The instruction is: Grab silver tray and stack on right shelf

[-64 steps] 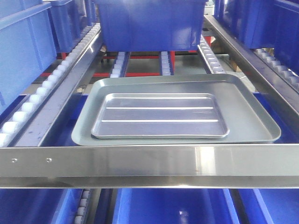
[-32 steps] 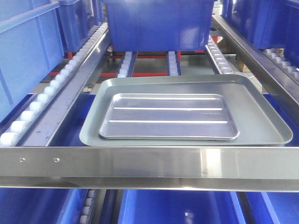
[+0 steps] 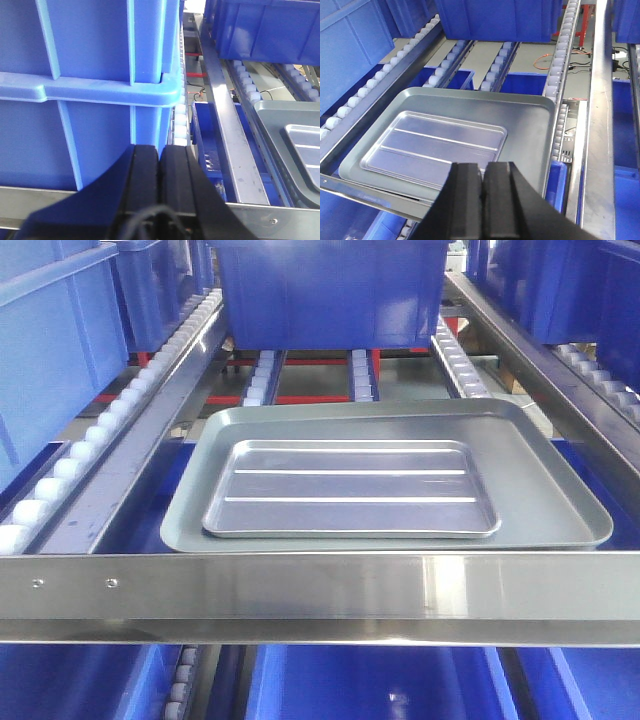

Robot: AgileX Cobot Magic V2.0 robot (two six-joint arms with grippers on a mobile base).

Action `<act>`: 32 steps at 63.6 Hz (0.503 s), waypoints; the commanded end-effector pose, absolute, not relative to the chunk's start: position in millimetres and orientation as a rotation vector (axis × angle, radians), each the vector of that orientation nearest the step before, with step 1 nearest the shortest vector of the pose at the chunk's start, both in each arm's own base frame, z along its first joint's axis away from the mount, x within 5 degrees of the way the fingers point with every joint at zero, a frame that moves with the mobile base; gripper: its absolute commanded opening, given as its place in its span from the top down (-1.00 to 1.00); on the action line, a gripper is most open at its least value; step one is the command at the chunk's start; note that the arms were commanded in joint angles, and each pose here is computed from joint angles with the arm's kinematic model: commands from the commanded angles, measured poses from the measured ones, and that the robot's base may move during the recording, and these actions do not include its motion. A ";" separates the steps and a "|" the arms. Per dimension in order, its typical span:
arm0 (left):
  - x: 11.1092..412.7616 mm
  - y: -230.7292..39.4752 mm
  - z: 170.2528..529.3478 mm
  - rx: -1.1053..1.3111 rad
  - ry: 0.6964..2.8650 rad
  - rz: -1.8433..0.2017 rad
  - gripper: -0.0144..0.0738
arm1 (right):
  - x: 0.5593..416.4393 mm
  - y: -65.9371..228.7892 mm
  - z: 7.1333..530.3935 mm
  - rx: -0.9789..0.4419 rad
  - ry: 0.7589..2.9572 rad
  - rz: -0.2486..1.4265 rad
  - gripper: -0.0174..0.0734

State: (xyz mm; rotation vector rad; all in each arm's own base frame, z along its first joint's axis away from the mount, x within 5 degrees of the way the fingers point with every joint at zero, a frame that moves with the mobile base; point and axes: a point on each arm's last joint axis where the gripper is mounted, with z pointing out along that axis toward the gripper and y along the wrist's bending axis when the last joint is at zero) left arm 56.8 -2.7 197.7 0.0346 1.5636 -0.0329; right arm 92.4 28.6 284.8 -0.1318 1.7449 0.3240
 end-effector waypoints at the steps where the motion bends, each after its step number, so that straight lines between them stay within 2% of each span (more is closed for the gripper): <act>1: 56.8 -1.6 198.5 0.020 1.487 -0.029 0.90 | 92.6 30.2 301.4 -0.154 1.640 0.336 0.50; 32: 56.8 -1.6 198.5 0.020 1.487 -0.029 0.90 | 92.5 30.0 300.9 -0.156 1.639 0.331 0.50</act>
